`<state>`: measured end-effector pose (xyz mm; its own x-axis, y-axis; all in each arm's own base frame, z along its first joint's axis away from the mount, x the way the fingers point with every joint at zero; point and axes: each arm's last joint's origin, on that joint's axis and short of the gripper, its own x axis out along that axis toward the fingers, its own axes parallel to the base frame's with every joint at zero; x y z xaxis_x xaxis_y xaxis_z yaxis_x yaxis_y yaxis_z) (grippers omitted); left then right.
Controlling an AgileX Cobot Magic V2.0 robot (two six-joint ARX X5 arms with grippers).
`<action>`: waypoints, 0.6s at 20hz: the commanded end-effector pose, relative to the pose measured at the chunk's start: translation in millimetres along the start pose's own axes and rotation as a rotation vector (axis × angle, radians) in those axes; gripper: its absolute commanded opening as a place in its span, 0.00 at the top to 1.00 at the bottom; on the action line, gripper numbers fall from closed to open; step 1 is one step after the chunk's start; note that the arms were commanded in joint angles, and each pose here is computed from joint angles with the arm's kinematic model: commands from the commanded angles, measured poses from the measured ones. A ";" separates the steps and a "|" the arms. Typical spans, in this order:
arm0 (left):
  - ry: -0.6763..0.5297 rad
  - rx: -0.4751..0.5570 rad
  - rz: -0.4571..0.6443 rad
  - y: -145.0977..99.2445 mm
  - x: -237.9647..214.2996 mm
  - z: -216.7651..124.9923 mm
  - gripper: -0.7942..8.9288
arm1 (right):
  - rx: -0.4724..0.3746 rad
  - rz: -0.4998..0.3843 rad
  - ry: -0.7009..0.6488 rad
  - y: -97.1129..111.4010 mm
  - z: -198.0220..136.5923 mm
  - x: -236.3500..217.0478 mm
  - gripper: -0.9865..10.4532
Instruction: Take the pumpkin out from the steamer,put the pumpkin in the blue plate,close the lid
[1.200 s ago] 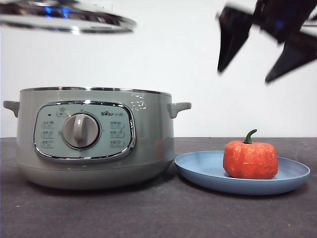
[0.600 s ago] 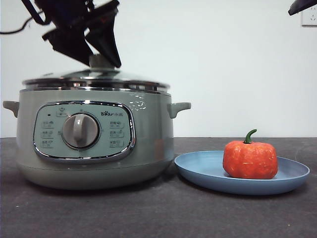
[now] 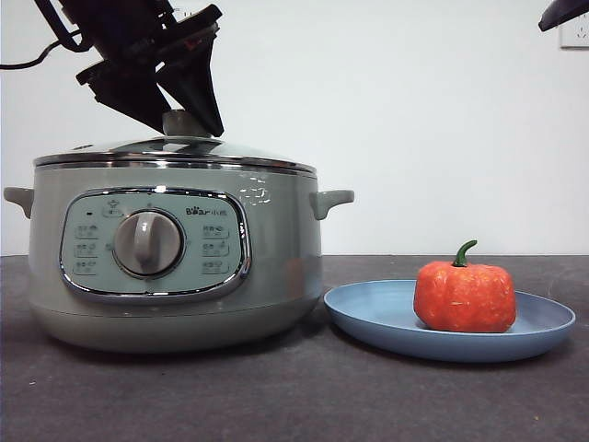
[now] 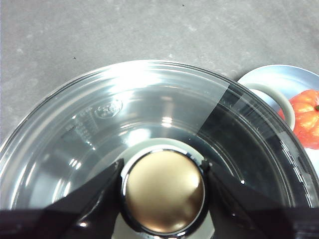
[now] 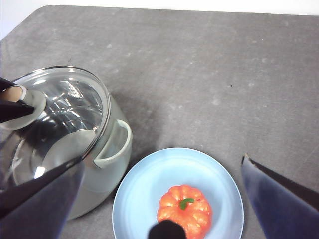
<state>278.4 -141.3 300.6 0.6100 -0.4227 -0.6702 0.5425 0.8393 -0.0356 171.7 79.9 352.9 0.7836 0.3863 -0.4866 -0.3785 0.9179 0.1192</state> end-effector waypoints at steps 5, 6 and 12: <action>-0.020 0.000 0.005 0.0 -3.0 2.8 0.47 | 0.018 -0.006 0.018 -0.4 -3.2 1.1 0.42; -0.017 0.000 0.005 -0.5 -7.6 2.3 0.47 | 0.017 -0.006 0.018 -0.3 -3.2 1.1 0.42; -0.033 0.030 -0.055 -8.9 -63.0 -4.1 0.95 | -0.051 -0.004 0.033 -0.3 -6.2 -4.8 0.87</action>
<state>232.9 -120.2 338.2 0.5990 -0.4679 -0.6499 0.5762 0.8154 -0.0560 167.0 77.7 349.9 0.7631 0.3773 -0.5247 -0.3860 0.9173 0.0981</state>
